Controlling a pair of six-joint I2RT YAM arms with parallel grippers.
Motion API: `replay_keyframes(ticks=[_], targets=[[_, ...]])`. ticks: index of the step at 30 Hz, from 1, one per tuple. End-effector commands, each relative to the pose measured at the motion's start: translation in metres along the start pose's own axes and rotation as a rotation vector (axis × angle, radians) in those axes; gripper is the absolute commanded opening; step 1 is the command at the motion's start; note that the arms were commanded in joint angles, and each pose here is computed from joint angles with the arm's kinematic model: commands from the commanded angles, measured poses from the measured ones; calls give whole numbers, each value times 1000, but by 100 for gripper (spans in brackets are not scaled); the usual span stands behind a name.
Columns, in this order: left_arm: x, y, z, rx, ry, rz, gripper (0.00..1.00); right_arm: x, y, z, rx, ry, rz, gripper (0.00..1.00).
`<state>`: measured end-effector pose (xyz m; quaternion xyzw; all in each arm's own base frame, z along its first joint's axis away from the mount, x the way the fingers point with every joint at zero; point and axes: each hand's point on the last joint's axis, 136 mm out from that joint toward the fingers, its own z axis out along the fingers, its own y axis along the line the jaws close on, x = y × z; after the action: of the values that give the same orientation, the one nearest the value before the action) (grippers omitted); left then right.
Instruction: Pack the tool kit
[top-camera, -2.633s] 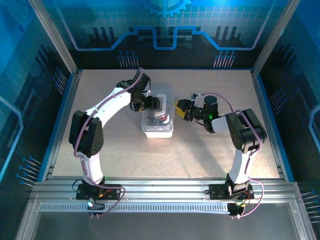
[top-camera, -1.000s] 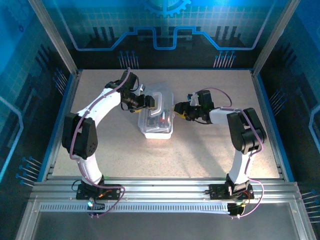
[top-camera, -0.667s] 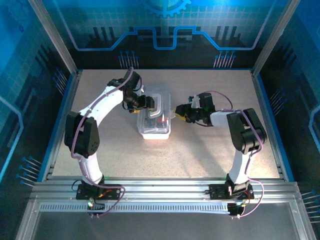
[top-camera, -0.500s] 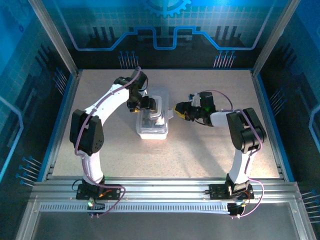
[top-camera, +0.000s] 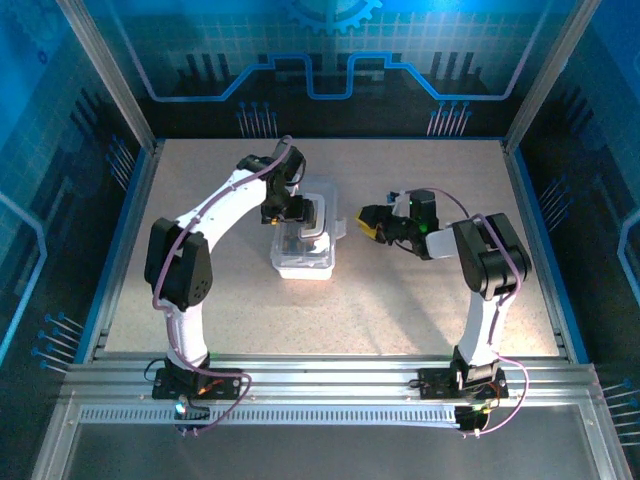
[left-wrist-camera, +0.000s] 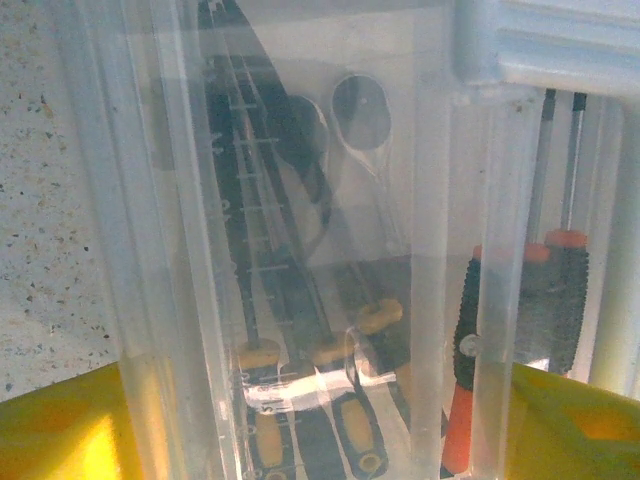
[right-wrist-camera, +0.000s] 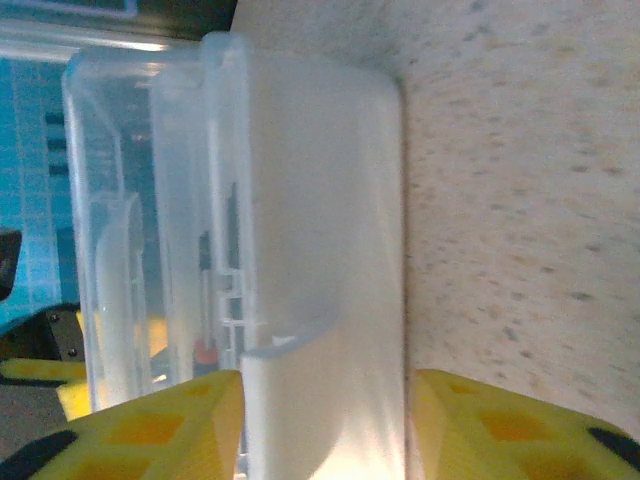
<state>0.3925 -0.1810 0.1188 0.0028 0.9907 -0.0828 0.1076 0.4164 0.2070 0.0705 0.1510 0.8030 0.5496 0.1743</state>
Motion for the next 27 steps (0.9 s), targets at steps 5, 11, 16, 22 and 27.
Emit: replay_keyframes(ticks=[5,11,16,22,27], targets=[[50,46,39,-191,209,7,25,12,-21,-1,151,34,-35,32],[50,40,40,-151,209,4,24,16,-14,24,165,78,-59,28],[52,40,42,-147,212,10,24,23,-5,43,131,123,-67,28],[57,37,45,-120,212,6,23,21,11,48,-35,122,-38,27],[62,37,49,-105,218,6,23,30,17,50,-62,145,-51,27]])
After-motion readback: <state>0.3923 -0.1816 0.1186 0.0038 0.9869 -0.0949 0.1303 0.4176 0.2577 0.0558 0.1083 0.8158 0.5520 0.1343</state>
